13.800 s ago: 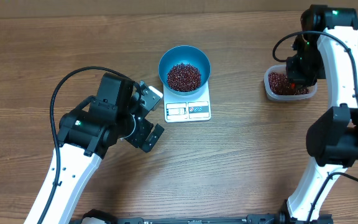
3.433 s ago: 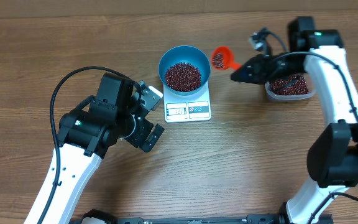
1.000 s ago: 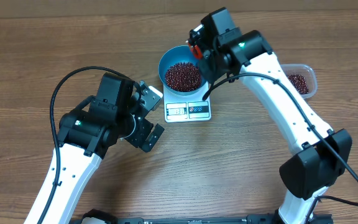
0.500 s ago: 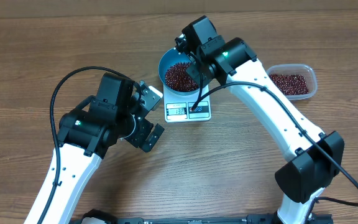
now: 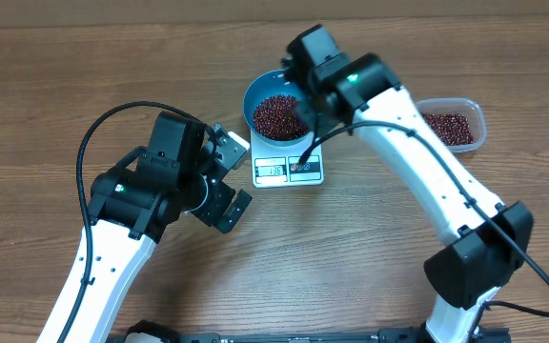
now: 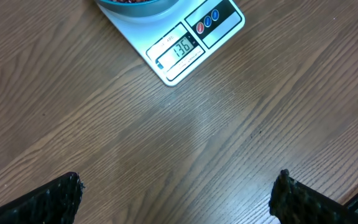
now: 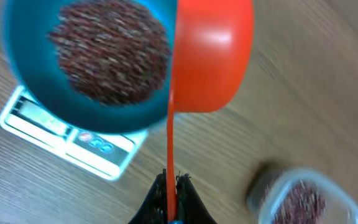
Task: Scoop item into bowl and weigh 150g on scale
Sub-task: 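Tilt the red cup with the right gripper to pour beans into bowl, then carry the empty red cup back to the bean tub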
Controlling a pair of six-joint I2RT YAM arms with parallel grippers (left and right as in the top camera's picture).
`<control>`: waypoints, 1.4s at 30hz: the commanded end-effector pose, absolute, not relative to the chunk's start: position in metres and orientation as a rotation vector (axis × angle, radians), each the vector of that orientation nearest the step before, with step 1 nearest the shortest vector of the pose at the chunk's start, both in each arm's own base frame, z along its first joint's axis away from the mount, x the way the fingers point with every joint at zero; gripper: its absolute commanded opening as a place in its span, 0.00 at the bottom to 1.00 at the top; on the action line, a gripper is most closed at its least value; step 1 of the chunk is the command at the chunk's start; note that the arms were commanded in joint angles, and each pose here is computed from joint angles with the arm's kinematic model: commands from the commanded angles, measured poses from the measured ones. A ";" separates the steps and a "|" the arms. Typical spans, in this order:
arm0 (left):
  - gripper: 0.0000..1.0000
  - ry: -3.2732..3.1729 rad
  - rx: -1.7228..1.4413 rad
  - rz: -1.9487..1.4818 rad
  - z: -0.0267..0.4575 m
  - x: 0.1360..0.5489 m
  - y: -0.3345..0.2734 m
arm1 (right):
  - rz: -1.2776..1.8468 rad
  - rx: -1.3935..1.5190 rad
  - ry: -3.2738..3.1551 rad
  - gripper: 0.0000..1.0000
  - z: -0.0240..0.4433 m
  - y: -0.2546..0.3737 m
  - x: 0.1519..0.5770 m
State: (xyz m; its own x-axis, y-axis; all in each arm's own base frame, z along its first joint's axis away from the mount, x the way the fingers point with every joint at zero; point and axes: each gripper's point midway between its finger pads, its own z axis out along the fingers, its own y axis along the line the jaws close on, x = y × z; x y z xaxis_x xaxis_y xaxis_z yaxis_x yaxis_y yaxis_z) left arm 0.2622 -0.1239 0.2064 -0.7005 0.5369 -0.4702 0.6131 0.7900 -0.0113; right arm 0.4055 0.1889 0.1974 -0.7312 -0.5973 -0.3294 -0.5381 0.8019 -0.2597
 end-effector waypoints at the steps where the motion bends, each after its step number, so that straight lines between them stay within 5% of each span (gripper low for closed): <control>1: 1.00 2.502 0.881 -0.223 0.213 0.266 -0.124 | -0.191 -0.576 2.605 0.04 0.248 0.142 0.409; 16: 1.00 2.502 0.881 -0.222 0.213 0.266 -0.124 | -0.308 -0.078 3.005 0.04 0.157 -0.033 0.380; 28: 1.00 2.502 0.881 -0.222 0.213 0.266 -0.124 | -0.294 -0.019 2.949 0.04 0.111 -0.049 0.398; 37: 1.00 2.502 0.881 -0.222 0.213 0.266 -0.124 | -0.284 -0.043 3.179 0.04 0.059 -0.052 0.372; 42: 1.00 2.502 0.881 -0.222 0.213 0.266 -0.124 | -0.037 -0.124 3.234 0.04 0.048 -0.026 0.364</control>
